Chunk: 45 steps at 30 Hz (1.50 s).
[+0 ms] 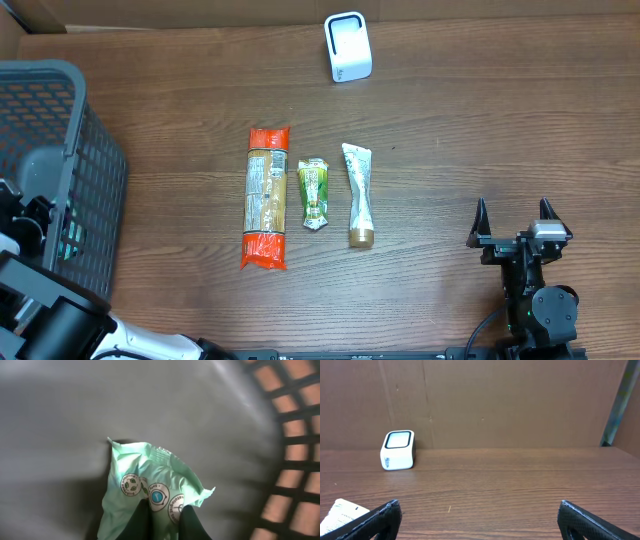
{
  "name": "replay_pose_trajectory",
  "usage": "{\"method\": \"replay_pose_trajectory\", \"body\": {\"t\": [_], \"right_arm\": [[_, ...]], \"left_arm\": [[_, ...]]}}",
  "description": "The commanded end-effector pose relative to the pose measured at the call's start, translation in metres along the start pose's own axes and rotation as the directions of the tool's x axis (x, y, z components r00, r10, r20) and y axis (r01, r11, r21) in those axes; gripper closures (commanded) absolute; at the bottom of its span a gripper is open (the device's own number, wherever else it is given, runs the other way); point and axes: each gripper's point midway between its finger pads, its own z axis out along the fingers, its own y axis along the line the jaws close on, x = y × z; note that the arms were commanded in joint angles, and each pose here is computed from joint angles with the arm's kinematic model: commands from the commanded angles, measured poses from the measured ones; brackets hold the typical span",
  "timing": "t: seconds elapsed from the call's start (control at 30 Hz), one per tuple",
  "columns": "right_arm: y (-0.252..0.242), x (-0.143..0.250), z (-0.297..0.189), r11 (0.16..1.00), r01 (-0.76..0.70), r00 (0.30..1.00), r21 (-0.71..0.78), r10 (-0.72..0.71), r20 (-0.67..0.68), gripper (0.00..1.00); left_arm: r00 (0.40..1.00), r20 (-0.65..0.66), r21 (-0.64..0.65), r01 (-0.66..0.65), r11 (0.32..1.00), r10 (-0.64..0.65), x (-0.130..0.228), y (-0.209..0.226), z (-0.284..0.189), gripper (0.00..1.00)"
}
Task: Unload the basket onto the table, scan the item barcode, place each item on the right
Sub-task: 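Grasp the mint-green toilet tissue pack with the left gripper and lift, then place the tissue pack right of the Pantene tube and release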
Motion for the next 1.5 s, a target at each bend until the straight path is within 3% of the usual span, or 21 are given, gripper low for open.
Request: {"method": "replay_pose_trajectory", "body": {"t": [0.0, 0.23, 0.5, 0.77, 0.97, 1.23, 1.47], "right_arm": [[0.001, 0.002, 0.0, 1.0, 0.003, 1.0, -0.004, -0.003, 0.004, 0.0], [0.001, 0.002, 0.0, 1.0, 0.003, 1.0, -0.004, -0.003, 0.004, 0.0], [0.001, 0.002, 0.0, 1.0, 0.003, 1.0, -0.004, -0.003, 0.004, 0.0], [0.001, 0.002, 0.0, 1.0, 0.003, 1.0, -0.004, -0.003, 0.004, 0.0], [0.001, 0.002, 0.0, 1.0, 0.003, 1.0, -0.004, -0.003, 0.004, 0.0], [0.001, 0.002, 0.0, 1.0, 0.003, 1.0, -0.004, -0.003, 0.004, 0.0], [0.001, 0.002, 0.0, 1.0, 0.003, 1.0, -0.004, -0.003, 0.004, 0.0]], "left_arm": [[0.993, -0.045, 0.102, 0.111, 0.988, -0.107, -0.007, -0.024, -0.003, 0.96], [0.991, -0.089, -0.007, 0.096, 0.995, -0.096, -0.011, -0.015, -0.022, 0.96], [0.999, 0.009, -0.113, 0.035, 0.993, -0.034, -0.043, -0.02, -0.063, 0.96], [0.974, 0.201, -0.109, -0.083, 0.991, 0.104, -0.083, -0.083, -0.133, 0.96], [0.922, 0.344, -0.123, -0.145, 0.982, 0.179, -0.092, -0.138, -0.193, 0.96], [0.832, 0.473, -0.216, -0.211, 0.953, 0.291, -0.084, -0.184, -0.256, 0.96], [0.794, 0.488, -0.135, -0.34, 0.931, 0.361, -0.042, -0.247, -0.281, 0.96]]}}
